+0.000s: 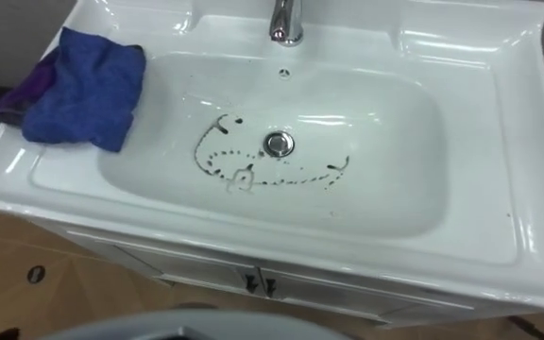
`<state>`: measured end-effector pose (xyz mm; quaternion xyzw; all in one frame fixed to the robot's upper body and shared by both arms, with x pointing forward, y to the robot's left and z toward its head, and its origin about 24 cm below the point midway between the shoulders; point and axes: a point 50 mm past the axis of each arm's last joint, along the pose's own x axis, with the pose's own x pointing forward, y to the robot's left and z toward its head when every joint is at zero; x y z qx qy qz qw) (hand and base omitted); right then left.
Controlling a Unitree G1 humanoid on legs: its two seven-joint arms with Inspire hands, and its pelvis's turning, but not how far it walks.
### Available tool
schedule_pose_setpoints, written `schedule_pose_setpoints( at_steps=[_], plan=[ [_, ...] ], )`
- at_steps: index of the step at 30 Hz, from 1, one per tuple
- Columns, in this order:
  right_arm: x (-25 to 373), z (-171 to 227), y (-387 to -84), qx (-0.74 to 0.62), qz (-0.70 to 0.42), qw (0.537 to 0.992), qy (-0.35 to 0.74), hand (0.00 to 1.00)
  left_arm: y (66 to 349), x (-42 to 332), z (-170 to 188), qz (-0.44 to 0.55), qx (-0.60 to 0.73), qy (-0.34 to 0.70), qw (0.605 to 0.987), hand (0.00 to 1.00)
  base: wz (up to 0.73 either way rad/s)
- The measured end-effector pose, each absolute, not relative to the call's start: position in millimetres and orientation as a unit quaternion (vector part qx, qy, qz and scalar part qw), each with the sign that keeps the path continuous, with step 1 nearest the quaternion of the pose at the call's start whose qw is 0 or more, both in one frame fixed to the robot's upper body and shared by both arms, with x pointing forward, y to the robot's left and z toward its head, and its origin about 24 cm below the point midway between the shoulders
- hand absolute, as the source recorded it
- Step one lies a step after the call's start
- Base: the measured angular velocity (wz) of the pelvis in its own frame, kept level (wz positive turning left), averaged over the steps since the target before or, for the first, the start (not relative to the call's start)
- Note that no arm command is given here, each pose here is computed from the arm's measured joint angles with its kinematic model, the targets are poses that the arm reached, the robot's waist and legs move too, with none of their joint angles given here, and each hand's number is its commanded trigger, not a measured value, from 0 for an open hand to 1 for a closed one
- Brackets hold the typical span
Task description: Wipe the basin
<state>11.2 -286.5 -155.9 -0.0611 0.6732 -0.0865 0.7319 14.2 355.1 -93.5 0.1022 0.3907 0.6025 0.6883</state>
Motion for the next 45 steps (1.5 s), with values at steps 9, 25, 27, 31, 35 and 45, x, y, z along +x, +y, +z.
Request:
schedule_pose_setpoints(
  at_steps=[9,25,27,31,35,45],
  plan=[
    [12.7,-153.5,-291.9,-0.074,-0.085,0.742,0.661,0.00,374.9,44.9,-48.3,0.682,0.139,0.237,0.678,0.00,0.01],
    [-6.0,-152.9,-291.9,-0.075,-0.081,0.740,0.663,0.00,388.6,107.4,77.0,0.671,0.246,-0.085,0.694,0.00,-0.01],
    [-10.7,-153.1,-291.5,-0.073,-0.081,0.735,0.669,0.00,385.9,115.3,92.1,0.668,0.244,-0.124,0.692,0.00,0.00],
    [-10.2,-152.4,-292.6,-0.075,-0.080,0.740,0.664,0.00,381.8,122.2,113.3,0.657,0.244,-0.181,0.690,0.00,-0.07],
    [-8.3,-152.4,-292.2,-0.079,-0.075,0.744,0.659,0.00,379.3,123.5,116.2,0.651,0.249,-0.195,0.690,0.00,-0.08],
    [-15.2,-153.8,-287.0,-0.059,-0.063,0.740,0.667,0.00,365.2,143.0,111.2,0.601,0.264,-0.193,0.730,0.00,-0.06]
  ],
)
